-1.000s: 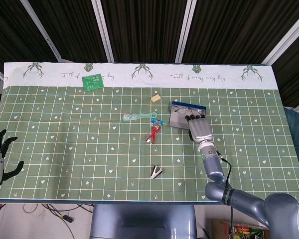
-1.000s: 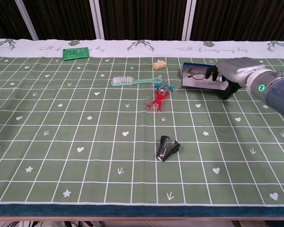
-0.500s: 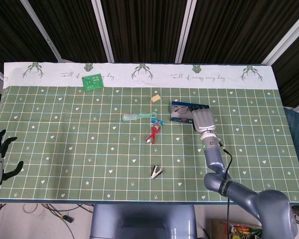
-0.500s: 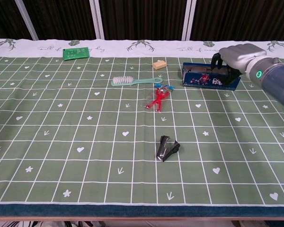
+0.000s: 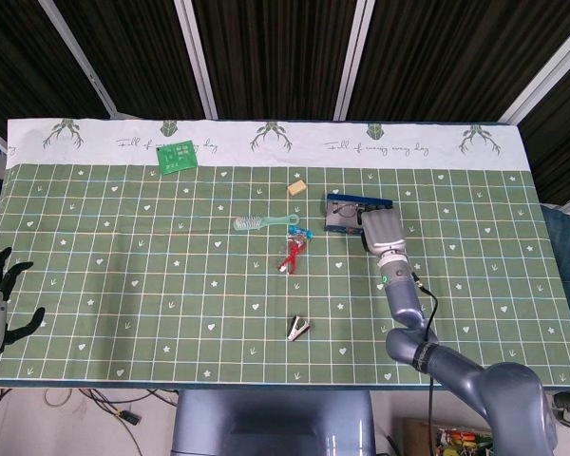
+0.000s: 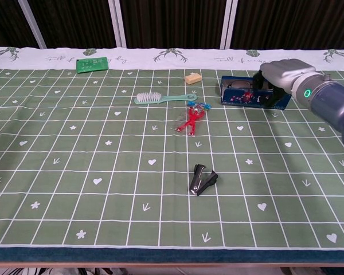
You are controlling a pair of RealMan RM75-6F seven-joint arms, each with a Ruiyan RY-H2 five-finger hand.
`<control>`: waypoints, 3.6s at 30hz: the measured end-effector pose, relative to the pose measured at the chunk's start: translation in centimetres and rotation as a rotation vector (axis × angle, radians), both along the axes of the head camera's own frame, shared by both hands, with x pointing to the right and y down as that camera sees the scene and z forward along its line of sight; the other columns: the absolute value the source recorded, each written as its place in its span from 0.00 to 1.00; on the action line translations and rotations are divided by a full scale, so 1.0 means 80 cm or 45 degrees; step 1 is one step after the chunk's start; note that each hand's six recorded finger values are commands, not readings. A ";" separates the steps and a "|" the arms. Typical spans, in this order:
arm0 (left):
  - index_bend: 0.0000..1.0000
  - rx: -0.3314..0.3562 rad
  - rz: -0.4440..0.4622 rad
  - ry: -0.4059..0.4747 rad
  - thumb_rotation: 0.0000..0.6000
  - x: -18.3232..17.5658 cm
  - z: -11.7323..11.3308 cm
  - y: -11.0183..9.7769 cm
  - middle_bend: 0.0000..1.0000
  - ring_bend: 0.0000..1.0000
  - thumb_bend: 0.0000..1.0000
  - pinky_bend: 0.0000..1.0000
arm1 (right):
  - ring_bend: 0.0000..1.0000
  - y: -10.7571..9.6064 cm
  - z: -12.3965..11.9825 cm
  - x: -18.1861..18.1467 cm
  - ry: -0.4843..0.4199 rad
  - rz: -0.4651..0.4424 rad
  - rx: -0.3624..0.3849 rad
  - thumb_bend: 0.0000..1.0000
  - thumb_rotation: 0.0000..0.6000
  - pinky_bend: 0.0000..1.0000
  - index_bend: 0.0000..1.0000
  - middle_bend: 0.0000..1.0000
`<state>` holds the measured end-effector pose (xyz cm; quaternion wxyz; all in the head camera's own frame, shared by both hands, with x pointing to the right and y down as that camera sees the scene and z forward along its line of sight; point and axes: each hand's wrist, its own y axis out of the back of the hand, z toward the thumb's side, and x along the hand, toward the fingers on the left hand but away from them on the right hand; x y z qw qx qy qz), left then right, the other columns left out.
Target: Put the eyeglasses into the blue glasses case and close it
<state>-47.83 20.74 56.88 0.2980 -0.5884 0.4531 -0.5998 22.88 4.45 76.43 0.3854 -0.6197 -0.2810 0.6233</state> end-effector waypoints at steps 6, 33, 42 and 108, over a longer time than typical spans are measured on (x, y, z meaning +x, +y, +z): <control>0.21 -0.003 -0.007 0.005 1.00 0.000 0.000 0.000 0.00 0.00 0.29 0.00 | 0.34 0.000 0.000 0.002 -0.002 0.013 -0.007 0.56 1.00 0.27 0.56 0.32; 0.23 -0.026 -0.012 -0.010 1.00 -0.001 0.002 0.002 0.00 0.00 0.29 0.00 | 0.33 0.014 -0.007 -0.003 -0.012 -0.024 -0.042 0.44 1.00 0.27 0.54 0.29; 0.24 -0.032 -0.012 -0.012 1.00 -0.001 0.002 0.002 0.00 0.00 0.29 0.00 | 0.33 0.016 -0.008 -0.002 -0.014 -0.009 -0.042 0.46 1.00 0.27 0.54 0.29; 0.25 -0.043 -0.018 -0.023 1.00 -0.002 0.002 0.003 0.00 0.00 0.29 0.00 | 0.26 0.030 -0.074 -0.030 -0.070 -0.112 -0.069 0.56 1.00 0.25 0.72 0.25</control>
